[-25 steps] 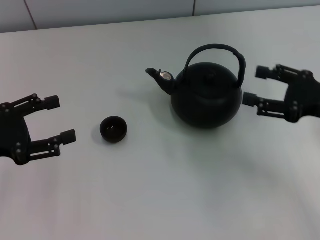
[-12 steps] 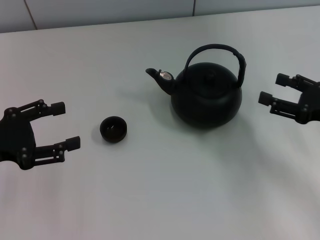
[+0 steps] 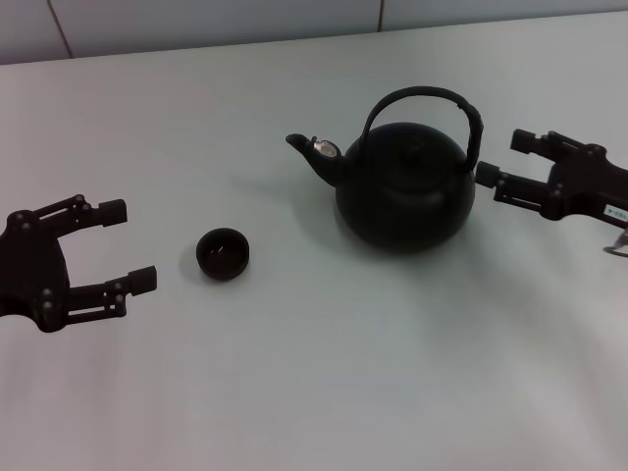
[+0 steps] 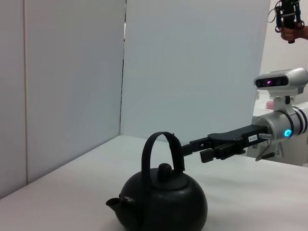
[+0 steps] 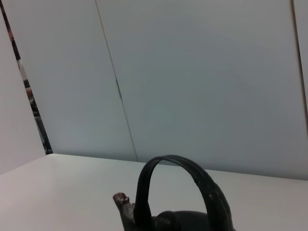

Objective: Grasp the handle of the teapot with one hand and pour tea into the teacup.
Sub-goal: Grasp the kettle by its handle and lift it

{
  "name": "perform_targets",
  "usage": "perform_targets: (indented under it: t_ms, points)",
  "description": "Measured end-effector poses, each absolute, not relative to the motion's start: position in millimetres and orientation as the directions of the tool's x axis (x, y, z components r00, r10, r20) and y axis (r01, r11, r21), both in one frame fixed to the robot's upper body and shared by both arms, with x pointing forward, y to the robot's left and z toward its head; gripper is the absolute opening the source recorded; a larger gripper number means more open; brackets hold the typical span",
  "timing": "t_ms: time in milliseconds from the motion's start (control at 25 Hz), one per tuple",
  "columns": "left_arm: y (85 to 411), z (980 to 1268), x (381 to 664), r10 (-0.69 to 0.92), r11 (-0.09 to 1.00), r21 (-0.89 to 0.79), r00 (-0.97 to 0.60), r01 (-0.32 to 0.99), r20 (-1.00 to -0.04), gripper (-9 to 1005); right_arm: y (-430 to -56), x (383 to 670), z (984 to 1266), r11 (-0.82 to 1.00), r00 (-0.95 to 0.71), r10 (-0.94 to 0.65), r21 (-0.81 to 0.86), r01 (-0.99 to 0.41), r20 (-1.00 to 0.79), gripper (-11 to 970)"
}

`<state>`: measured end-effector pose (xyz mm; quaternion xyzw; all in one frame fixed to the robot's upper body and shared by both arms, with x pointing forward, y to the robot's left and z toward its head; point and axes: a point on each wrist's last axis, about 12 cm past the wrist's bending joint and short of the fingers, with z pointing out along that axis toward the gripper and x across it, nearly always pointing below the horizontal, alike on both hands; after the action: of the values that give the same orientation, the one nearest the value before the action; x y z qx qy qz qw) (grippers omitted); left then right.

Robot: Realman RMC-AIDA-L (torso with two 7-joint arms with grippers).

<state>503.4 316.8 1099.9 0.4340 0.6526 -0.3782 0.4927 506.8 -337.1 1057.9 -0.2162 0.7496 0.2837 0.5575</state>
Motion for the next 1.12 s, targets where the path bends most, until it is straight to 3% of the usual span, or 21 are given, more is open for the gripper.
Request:
perform_targets:
  t_ms: [520, 1120]
  points:
    - [316.2, 1099.0, 504.2, 0.196, 0.344, -0.062, -0.136, 0.937, -0.971, 855, -320.9, 530.3, 1054.5, 0.753, -0.291, -0.021, 0.177, -0.634, -0.956, 818]
    - [317.7, 1099.1, 505.6, 0.202, 0.355, -0.06, -0.139, 0.933, -0.969, 854, -322.6, 541.6, 1044.8, 0.822, -0.339, 0.021, 0.209, -0.53, -0.941, 818]
